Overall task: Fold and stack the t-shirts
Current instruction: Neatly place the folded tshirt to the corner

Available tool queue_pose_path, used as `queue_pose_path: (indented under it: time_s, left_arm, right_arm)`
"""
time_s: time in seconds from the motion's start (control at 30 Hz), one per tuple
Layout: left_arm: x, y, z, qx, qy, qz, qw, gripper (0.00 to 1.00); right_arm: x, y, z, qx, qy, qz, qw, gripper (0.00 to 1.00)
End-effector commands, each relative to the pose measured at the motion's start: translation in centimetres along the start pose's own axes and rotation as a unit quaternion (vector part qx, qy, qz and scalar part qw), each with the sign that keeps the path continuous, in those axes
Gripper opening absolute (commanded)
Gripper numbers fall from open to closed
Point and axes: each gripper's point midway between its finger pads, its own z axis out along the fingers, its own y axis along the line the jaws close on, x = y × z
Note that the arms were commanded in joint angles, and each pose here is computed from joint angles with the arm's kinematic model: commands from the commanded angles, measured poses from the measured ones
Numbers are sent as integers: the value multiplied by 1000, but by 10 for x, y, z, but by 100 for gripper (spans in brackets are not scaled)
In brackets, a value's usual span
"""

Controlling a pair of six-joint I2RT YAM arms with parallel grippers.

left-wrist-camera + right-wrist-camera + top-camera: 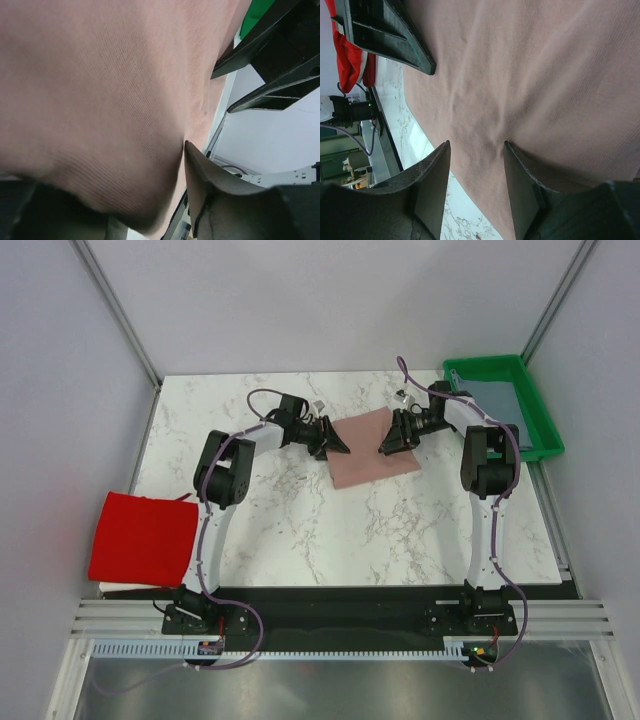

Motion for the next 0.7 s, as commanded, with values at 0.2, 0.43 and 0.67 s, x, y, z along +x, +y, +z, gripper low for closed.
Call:
queue_pose_path:
  time_s: [0.2, 0.43, 0.67]
  left_arm:
    - [15, -5, -5, -15, 11, 37, 999, 17]
    - [37, 13, -55, -59, 45, 87, 993, 2]
    - [75, 35, -131, -126, 116, 157, 973, 2]
  right_arm:
    - [-8, 28, -15, -7, -17, -41, 999, 54]
    - [-25, 52, -50, 4, -51, -71, 996, 53]
    - [-27, 57, -87, 23, -74, -93, 993, 52]
